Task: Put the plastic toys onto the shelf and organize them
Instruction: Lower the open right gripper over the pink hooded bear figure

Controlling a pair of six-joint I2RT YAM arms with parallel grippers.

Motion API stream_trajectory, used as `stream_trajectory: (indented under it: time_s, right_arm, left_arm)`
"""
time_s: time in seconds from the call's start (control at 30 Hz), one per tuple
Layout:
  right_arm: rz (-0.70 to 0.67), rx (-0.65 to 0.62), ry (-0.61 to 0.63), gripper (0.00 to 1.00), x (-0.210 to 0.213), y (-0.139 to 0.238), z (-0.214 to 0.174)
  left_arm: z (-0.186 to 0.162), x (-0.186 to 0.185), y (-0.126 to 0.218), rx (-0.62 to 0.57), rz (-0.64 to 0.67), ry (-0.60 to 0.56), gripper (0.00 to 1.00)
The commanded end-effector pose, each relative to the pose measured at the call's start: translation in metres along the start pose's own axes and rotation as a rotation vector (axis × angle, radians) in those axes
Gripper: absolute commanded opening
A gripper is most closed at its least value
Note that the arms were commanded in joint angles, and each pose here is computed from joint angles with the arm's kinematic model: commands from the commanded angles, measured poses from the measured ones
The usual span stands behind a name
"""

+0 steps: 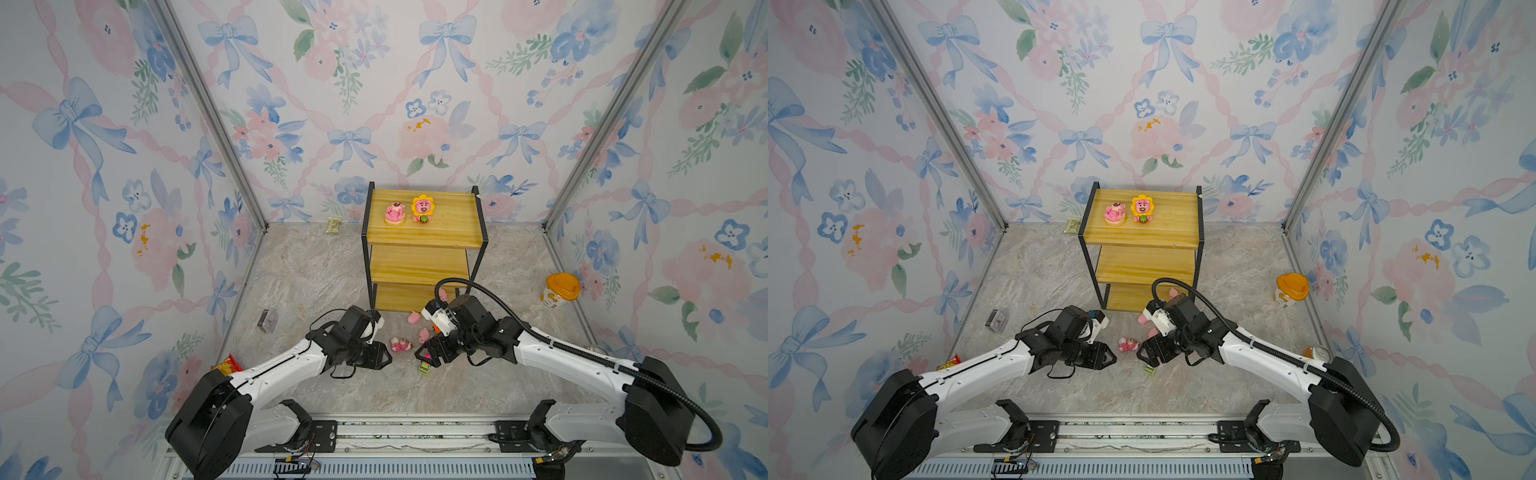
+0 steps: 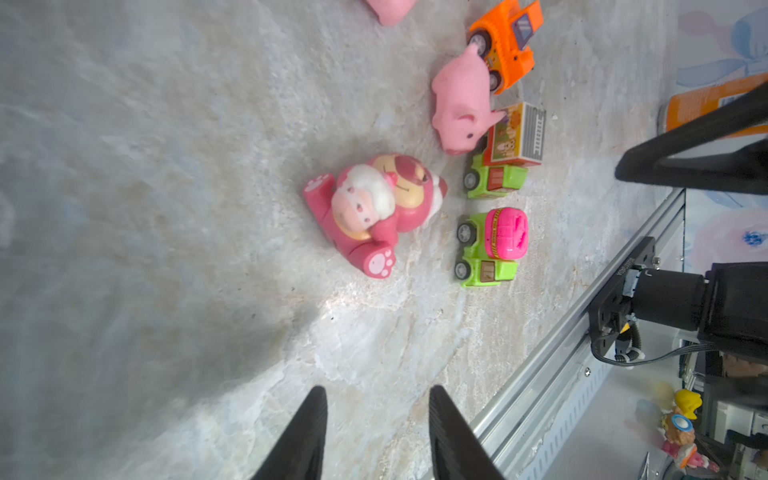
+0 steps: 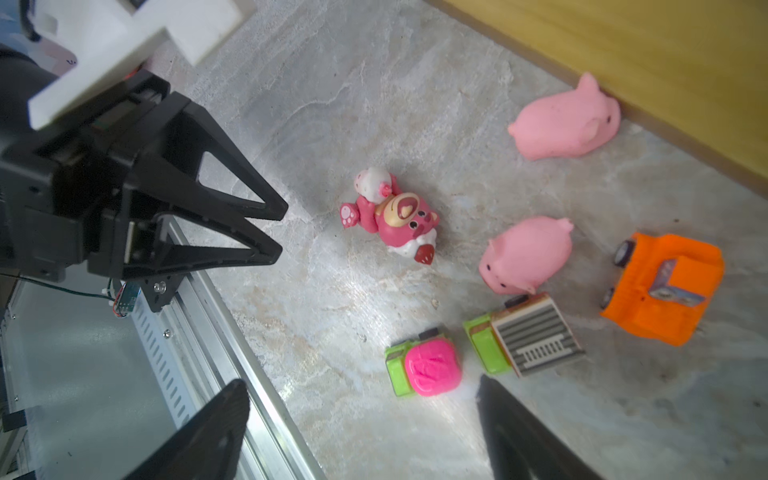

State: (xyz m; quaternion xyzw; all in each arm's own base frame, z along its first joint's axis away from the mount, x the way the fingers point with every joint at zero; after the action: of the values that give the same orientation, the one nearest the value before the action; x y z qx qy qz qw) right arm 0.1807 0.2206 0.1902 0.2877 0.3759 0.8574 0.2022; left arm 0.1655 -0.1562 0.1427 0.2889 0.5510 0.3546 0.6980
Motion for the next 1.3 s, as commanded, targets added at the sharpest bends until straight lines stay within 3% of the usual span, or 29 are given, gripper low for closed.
stream_trajectory:
  time_s: [0.0, 0.27, 0.47, 1.07, 1.27]
  right_arm:
    - [0.001, 0.102, 0.098, 0.84, 0.002, -0.004, 0.010]
    - [0.015, 0.264, 0.195, 0.77, -0.001, -0.031, 0.031]
    - [0.027, 0.349, 0.256, 0.71, -0.005, -0.054, 0.040]
    - [-0.017, 0.239, 0.352, 0.63, -0.017, -0.089, 0.030]
    - [-0.023, 0.266, 0.381, 0.62, -0.018, -0.101, 0.025]
  left_arm:
    - [-0.005, 0.012, 0.005, -0.032, 0.042, 0.049, 0.46]
    - [-0.007, 0.021, 0.013, -0.094, 0.058, 0.091, 0.54]
    - [-0.007, 0.024, 0.011, -0.082, 0.065, 0.095, 0.55]
    - [-0.008, 0.027, 0.009, -0.079, 0.081, 0.103, 0.54]
    - [-0.008, 0.028, 0.008, -0.080, 0.088, 0.107, 0.54]
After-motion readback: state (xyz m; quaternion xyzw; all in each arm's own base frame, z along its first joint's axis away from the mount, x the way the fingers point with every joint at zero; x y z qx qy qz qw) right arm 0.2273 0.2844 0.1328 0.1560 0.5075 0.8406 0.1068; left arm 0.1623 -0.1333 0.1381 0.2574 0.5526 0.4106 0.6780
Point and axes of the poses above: each gripper's point midway between its finger pads, its own y axis back along the fingers, its own x axis along the line the jaws close on, z = x × y, the point moved 10 cm from there along y, back along the fingers, and after that the axes turned 9 degrees about y, right-handed, at the moved point
